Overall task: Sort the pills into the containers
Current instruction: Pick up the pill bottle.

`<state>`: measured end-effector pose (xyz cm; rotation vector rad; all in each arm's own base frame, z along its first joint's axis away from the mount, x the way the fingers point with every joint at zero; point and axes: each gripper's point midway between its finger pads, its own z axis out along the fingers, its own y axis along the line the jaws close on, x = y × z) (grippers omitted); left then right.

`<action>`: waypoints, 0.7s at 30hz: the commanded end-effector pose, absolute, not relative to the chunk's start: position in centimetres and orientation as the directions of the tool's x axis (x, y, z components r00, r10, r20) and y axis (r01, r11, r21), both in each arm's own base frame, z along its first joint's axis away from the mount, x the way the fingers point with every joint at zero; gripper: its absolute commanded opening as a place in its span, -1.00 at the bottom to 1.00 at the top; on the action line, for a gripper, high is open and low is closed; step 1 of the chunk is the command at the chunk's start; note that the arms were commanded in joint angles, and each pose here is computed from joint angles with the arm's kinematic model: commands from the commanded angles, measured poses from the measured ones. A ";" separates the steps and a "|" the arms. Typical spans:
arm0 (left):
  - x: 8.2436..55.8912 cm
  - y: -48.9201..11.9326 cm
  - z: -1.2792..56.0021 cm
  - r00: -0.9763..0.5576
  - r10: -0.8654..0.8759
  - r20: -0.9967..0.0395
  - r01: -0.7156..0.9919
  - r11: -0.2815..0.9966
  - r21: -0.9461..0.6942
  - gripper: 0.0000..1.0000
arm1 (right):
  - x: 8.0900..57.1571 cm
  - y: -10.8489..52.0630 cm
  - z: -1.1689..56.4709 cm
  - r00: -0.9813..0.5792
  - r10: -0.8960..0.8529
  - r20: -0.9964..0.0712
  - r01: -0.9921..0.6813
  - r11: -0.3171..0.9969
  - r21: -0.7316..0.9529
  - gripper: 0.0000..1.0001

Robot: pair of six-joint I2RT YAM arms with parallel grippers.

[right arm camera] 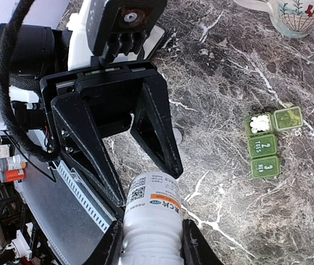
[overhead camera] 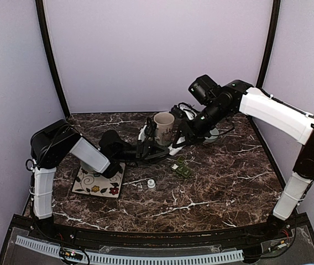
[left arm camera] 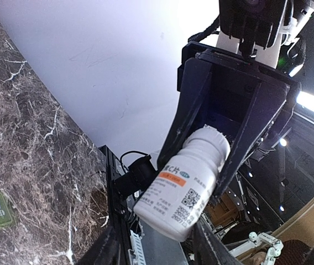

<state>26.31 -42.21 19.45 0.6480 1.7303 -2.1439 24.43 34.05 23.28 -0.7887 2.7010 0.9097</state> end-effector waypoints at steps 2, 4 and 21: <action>26.1 -41.9 21.2 -0.824 0.022 -0.566 0.539 -0.279 -0.795 -0.07 | 24.0 34.9 24.0 -0.835 -0.420 -0.356 -0.550 0.634 0.543 -1.00; 26.1 -41.8 21.3 -0.825 0.020 -0.564 0.536 -0.285 -0.794 -0.07 | 23.9 35.0 23.8 -0.836 -0.422 -0.351 -0.549 0.631 0.549 -1.00; 25.6 -41.6 22.1 -0.828 0.022 -0.561 0.524 -0.330 -0.785 -0.09 | 23.6 35.8 23.8 -0.841 -0.411 -0.351 -0.540 0.597 0.594 -1.00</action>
